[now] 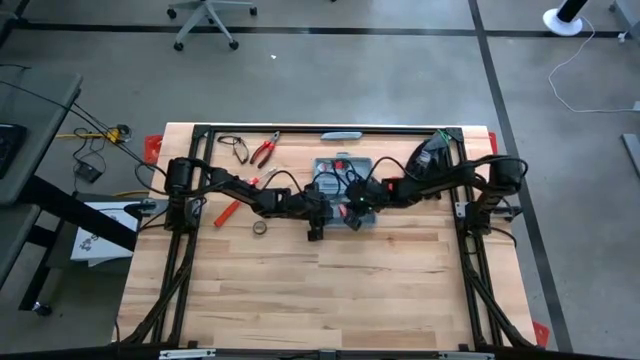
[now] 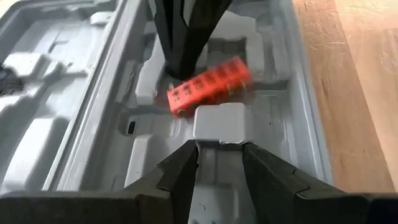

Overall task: Prefit tool cases
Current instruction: Remove the orange multi-bit set from the gray tool case

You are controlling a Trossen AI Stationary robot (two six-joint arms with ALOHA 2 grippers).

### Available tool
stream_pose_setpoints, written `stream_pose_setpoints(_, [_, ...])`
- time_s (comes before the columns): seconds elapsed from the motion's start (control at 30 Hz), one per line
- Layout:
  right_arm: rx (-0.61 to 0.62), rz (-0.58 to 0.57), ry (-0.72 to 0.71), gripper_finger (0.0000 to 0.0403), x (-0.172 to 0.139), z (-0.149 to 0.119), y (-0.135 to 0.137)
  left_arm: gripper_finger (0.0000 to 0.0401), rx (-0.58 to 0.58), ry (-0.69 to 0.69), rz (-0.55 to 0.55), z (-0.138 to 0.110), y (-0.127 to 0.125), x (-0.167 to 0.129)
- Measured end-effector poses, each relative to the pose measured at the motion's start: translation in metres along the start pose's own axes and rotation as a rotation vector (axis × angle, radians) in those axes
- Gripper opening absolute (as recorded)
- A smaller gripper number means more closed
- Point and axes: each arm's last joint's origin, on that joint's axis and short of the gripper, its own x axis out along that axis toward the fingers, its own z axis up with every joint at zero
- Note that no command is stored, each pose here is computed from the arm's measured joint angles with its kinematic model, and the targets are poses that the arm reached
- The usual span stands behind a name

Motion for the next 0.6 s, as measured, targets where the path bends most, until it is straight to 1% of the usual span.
stream_pose_setpoints(0.23, [0.03,0.082,-0.007,0.0,0.013,0.001,-0.002,0.0126,-0.001,0.002,0.001,0.0,0.0,0.0])
stream_pose_setpoints(0.37, [0.03,0.093,-0.013,0.0,0.014,0.002,0.0,0.0126,0.009,-0.017,0.01,0.001,0.001,0.0])
stream_pose_setpoints(0.47, [0.026,0.095,-0.013,0.0,0.014,0.002,0.0,0.0126,0.062,-0.034,0.032,0.003,0.001,0.0])
stream_pose_setpoints(0.6, [0.008,0.096,-0.013,0.0,0.014,0.001,0.0,0.0126,0.163,-0.043,0.061,0.004,0.001,0.0])
